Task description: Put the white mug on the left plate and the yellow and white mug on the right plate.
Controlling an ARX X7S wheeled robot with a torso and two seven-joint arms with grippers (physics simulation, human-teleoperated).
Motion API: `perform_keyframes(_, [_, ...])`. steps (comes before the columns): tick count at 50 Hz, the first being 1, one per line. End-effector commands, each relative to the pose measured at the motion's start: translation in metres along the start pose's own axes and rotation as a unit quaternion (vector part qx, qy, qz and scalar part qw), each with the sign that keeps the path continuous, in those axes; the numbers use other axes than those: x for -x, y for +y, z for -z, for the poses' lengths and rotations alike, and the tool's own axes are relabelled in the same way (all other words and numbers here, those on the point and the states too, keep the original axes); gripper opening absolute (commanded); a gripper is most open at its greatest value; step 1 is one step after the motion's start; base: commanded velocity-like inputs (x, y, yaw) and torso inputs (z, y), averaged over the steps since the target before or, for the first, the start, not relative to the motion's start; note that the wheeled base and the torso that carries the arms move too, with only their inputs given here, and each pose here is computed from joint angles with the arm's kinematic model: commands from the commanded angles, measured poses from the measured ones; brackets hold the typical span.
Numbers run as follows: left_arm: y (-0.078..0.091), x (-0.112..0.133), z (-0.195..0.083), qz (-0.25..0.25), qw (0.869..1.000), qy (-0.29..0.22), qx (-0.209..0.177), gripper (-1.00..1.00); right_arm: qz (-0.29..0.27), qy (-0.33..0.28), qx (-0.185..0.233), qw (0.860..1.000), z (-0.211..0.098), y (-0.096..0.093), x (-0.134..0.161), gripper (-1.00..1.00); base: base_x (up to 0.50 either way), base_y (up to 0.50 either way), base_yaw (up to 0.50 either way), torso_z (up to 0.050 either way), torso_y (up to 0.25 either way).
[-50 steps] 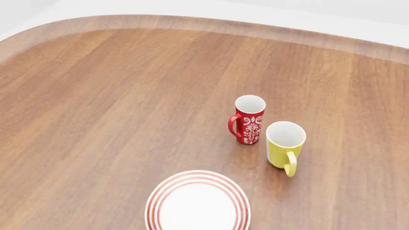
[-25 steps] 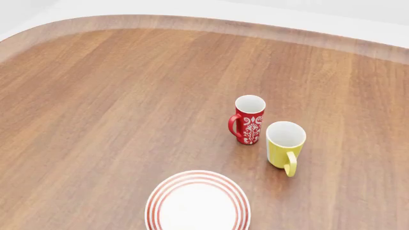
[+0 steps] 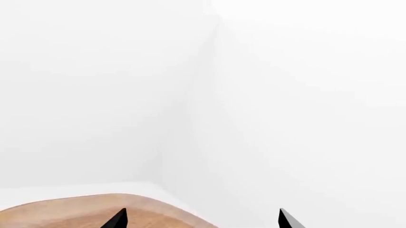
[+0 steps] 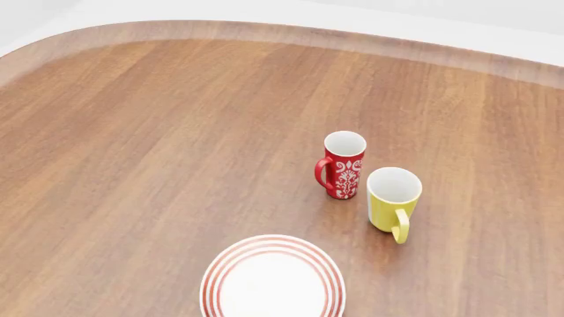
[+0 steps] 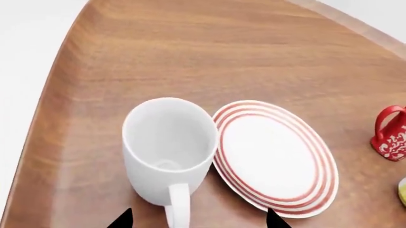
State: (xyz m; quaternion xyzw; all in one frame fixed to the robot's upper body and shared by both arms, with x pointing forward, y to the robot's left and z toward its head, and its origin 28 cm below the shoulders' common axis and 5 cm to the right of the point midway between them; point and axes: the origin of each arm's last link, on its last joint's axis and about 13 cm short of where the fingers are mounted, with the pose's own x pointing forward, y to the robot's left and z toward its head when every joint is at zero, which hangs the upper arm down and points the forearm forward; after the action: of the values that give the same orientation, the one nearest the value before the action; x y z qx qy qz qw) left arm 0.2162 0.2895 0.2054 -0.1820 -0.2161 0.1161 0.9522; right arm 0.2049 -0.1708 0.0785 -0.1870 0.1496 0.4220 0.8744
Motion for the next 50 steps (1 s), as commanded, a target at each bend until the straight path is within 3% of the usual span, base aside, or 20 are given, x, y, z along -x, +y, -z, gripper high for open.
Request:
perform_keyframes(1, [0.000,0.000,-0.001,-0.001,1.000,-0.001,0.001,1.00,-0.013,0.012,-0.003,1.000,0.003,-0.007,-0.009,1.00,0.00,0.00,0.00,0.000,0.000])
perform_keyframes(32, [0.000,0.001,-0.003,-0.001,1.000,-0.002,0.002,1.00,-0.039,0.052,-0.021,0.998,0.017,-0.018,-0.039,1.00,0.00,0.00,0.00,0.000,0.000])
perform_keyframes(50, [0.000,0.002,-0.005,-0.002,1.000,-0.005,0.004,1.00,-0.071,0.069,-0.024,0.995,0.033,-0.007,-0.054,1.00,0.00,0.00,0.00,0.000,0.000])
